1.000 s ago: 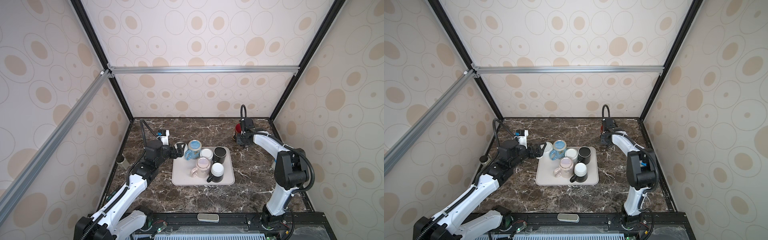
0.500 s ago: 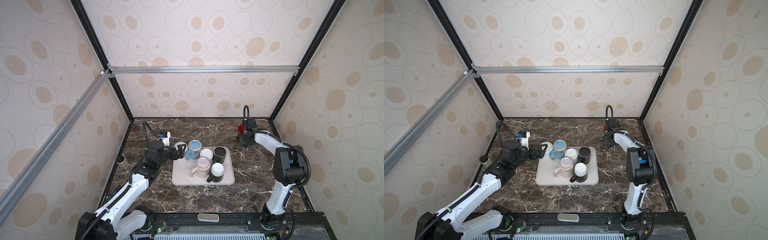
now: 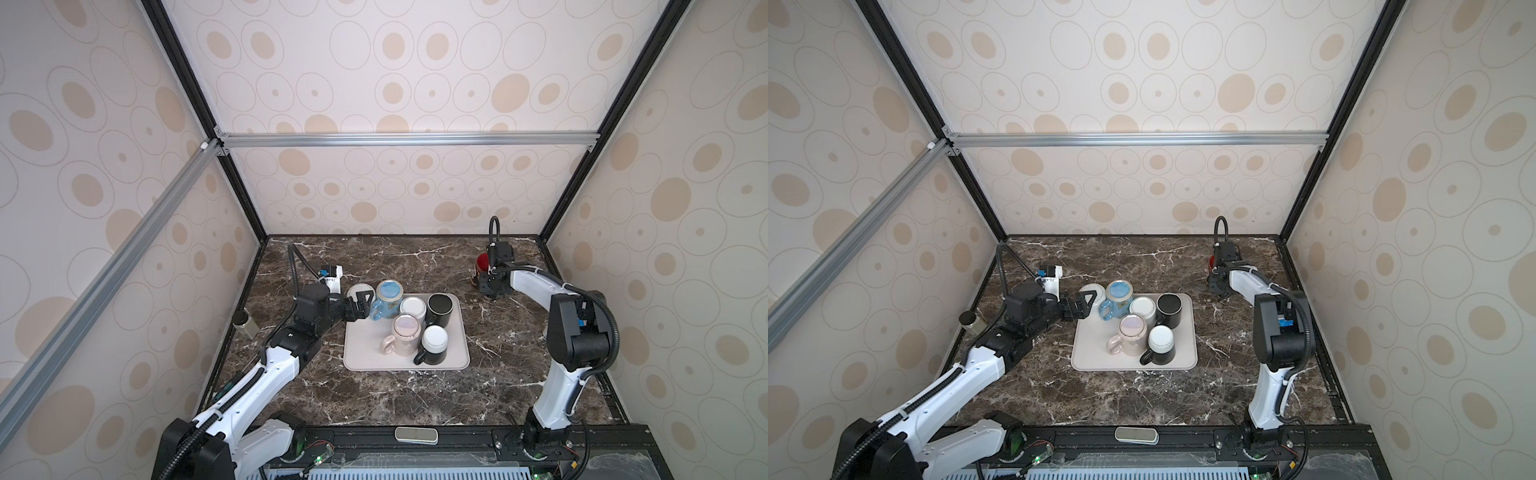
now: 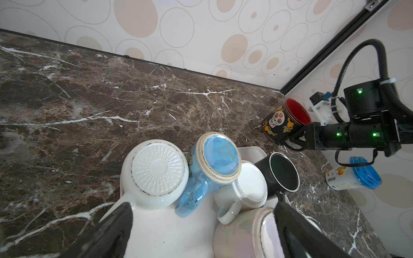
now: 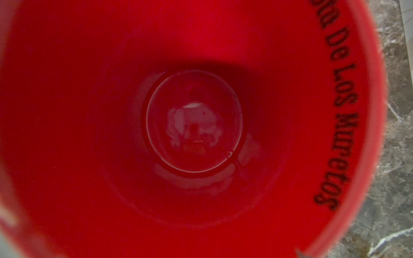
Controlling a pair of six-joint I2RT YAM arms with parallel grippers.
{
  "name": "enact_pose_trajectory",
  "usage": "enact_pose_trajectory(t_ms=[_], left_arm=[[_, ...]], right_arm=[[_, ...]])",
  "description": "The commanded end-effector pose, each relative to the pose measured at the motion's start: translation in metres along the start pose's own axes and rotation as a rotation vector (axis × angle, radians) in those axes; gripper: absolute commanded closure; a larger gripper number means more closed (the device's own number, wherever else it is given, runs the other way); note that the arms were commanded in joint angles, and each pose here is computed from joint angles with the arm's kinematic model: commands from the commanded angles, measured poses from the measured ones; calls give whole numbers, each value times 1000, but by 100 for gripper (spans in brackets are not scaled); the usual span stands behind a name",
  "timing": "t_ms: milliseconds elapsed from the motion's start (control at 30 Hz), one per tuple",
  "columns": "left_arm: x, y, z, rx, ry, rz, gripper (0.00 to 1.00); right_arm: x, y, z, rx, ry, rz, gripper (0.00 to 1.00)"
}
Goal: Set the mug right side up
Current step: 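Lower the black skull-print mug onto the table and open the right gripper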
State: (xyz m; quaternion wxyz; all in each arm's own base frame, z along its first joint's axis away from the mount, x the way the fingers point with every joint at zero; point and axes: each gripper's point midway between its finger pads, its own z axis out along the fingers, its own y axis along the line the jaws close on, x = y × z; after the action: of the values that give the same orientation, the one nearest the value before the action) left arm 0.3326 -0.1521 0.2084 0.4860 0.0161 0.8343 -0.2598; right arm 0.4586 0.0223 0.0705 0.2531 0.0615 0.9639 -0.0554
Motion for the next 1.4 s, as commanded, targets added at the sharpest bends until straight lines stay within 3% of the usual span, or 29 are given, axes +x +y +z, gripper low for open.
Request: enact_pose_trajectory(t_ms=[0, 200, 333, 500, 667, 967, 1167, 1367], left_arm=[[-7, -2, 0, 11, -25, -6, 0], [-6, -2, 1, 12, -24, -11, 0], [-6, -1, 2, 11, -22, -18, 0], [-3, 2, 3, -6, -10, -25, 0], [4, 13, 2, -72, -1, -16, 4], [46, -6, -10, -81, 81, 41, 12], [87, -43, -35, -26, 198, 111, 15], [110, -50, -42, -21, 267, 189, 24]], right_arm=[[-17, -3, -8, 1, -76, 14, 84], [-15, -4, -18, -12, -82, 35, 50], [-15, -3, -29, -29, -96, 59, 39], [-17, -10, -61, -33, -133, 104, 41], [-8, 11, -127, -168, -240, 125, 46], [81, 81, -200, -268, -259, -123, 50], [122, 87, -219, -262, -210, -213, 50], [137, 91, -214, -261, -171, -244, 50]])
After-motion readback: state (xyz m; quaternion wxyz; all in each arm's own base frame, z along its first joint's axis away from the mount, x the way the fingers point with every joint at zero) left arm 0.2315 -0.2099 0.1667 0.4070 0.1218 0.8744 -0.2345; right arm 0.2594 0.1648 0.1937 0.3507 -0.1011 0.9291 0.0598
